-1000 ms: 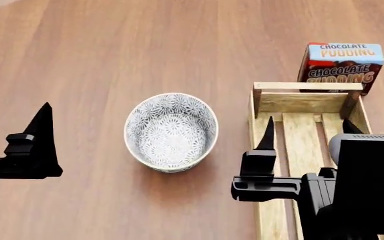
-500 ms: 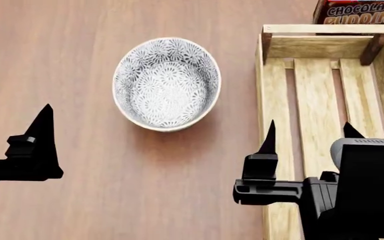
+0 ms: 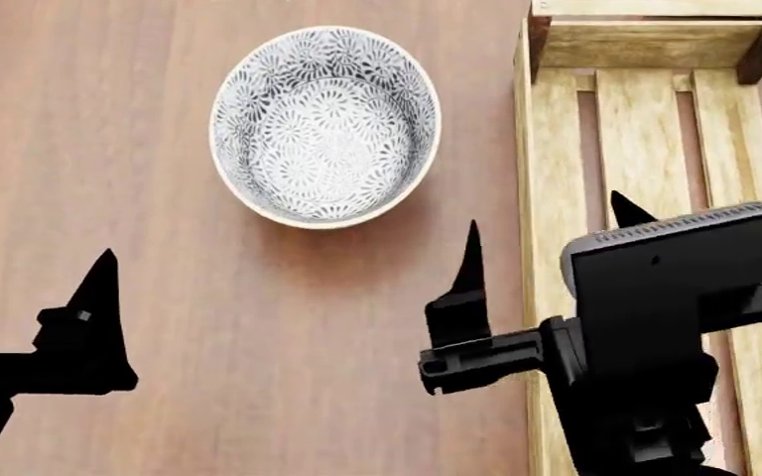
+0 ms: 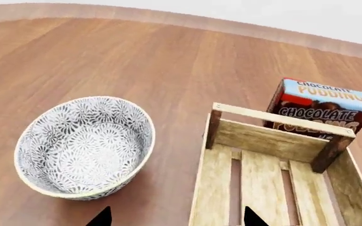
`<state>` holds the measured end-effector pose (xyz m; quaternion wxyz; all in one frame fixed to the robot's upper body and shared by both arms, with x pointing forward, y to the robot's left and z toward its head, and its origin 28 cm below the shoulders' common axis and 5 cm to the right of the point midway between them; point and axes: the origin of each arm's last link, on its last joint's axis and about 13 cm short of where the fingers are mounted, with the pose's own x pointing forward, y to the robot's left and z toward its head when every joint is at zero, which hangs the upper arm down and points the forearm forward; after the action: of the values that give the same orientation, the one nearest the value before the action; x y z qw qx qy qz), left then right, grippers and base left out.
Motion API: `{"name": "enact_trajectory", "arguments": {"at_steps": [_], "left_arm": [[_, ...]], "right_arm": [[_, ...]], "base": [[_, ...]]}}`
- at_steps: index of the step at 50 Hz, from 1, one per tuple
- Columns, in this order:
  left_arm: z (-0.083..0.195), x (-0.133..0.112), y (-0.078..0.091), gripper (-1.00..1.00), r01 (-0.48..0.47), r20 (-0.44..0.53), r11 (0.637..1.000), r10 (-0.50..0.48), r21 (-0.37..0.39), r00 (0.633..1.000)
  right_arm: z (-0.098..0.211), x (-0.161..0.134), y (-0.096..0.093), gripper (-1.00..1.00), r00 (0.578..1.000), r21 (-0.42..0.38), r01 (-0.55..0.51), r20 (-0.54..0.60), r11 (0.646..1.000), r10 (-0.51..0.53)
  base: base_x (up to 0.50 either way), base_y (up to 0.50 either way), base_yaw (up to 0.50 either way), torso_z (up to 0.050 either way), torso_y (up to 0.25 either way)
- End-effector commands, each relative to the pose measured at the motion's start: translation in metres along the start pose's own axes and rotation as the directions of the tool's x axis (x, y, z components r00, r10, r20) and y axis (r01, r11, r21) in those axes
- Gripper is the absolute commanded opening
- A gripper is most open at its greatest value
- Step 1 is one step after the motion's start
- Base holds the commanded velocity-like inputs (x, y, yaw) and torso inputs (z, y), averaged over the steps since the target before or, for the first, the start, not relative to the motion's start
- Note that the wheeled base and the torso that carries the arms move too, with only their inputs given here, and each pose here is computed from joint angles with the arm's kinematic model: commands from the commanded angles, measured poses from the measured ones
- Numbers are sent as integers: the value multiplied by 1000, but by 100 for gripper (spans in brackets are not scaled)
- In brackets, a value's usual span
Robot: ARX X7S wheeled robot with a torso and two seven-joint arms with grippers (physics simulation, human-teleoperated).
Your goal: Pick up the bowl on the left and put it in the tray.
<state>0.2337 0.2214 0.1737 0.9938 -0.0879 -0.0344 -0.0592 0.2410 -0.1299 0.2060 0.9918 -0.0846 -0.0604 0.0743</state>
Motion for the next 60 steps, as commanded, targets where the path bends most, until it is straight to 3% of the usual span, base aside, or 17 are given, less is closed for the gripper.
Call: {"name": "enact_trajectory", "arguments": {"at_steps": [1,7,23,28,36,40,45,51,60], "left_arm": [[-26,-6,9,100,-49,-61,999,50,21,997],[-34,-9,12,100,-61,-67,996,65,59,996],[-37,-8,15,100,-80,-62,993,85,82,994],[-38,-8,15,100,-81,-65,994,86,78,994],[-39,-9,18,100,-87,-70,994,92,70,993],[-41,-9,19,100,-92,-75,993,97,68,992],[-42,-9,20,100,-94,-80,994,99,63,992],[-45,-10,22,100,-97,-86,994,102,57,991],[-47,-9,24,100,-102,-95,993,106,52,990]], "right_arm": [[8,34,-3,100,976,-350,-206,-13,914,215],[7,53,-1,100,967,-477,-247,-62,844,248],[-5,93,-5,100,928,-589,-369,-190,719,321],[-5,105,-5,100,918,-648,-392,-226,653,326],[-8,117,0,100,905,-662,-419,-251,622,342],[-9,123,2,100,897,-702,-429,-255,569,361],[-8,135,0,100,900,-722,-421,-256,549,354],[-14,145,3,100,887,-748,-442,-285,495,363],[-27,158,4,100,881,-753,-458,-316,472,352]], "base": [[0,0,0,0,0],[0,0,0,0,0],[0,0,0,0,0],[0,0,0,0,0],[0,0,0,0,0],[0,0,0,0,0],[0,0,0,0,0],[0,0,0,0,0],[0,0,0,0,0]]}}
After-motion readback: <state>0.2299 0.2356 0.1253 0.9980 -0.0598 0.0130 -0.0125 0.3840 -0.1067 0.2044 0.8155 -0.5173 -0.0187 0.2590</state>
